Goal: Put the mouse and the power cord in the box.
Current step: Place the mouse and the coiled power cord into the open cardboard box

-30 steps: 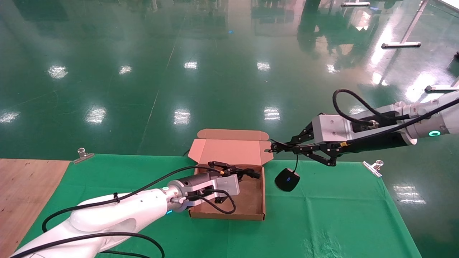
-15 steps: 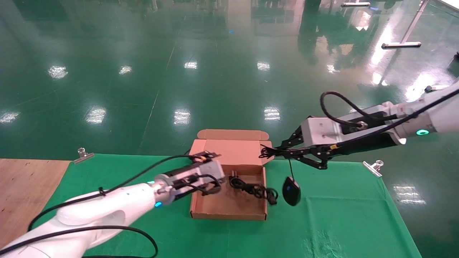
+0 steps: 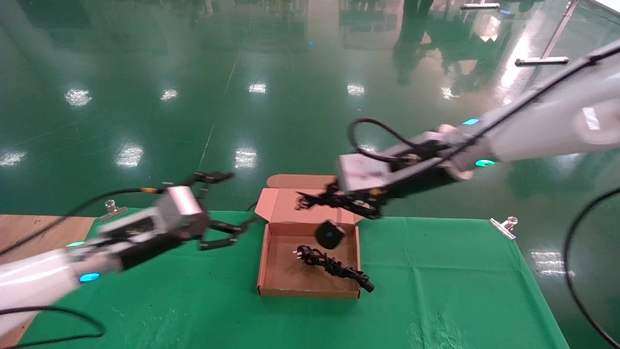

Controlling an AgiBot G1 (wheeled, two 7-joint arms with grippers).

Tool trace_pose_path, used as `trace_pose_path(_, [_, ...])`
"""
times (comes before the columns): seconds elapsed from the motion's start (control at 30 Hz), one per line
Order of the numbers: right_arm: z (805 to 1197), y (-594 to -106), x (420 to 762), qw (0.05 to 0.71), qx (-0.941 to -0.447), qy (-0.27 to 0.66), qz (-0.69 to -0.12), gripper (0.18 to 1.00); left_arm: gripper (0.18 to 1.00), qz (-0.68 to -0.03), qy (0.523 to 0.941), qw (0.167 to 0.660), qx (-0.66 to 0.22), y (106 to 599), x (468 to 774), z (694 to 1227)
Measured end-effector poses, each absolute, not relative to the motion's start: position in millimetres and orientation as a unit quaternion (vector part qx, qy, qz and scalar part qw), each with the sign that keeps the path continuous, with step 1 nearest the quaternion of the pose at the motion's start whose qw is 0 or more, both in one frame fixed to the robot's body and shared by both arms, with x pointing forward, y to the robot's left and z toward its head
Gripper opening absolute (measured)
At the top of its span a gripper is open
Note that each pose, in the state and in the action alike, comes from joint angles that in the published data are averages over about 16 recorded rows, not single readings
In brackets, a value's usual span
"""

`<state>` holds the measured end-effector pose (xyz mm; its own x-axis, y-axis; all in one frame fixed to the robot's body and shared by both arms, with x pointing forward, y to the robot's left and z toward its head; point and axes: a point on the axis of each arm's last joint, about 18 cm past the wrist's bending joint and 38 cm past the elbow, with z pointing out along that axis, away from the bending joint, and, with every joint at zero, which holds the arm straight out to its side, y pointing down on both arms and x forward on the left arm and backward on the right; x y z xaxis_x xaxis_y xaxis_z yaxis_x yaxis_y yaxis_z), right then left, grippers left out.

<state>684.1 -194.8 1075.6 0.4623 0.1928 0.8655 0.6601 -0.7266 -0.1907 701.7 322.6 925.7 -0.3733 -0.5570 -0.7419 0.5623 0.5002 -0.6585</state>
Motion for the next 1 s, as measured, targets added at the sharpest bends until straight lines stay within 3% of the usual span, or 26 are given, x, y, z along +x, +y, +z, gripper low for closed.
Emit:
trace_pose_path(0.43, [1022,-123,711,0.238,-0.808,-0.260,-0.473,0.221,0.987,-0.536,0.624,0.569,-0.006,399,647,925])
trace_pose_path(1.0, [956,-108,743,0.220,-0.801,-0.197,-0.521,0.221,1.001,-0.566,0.606,0.559,-0.019,402,639,916])
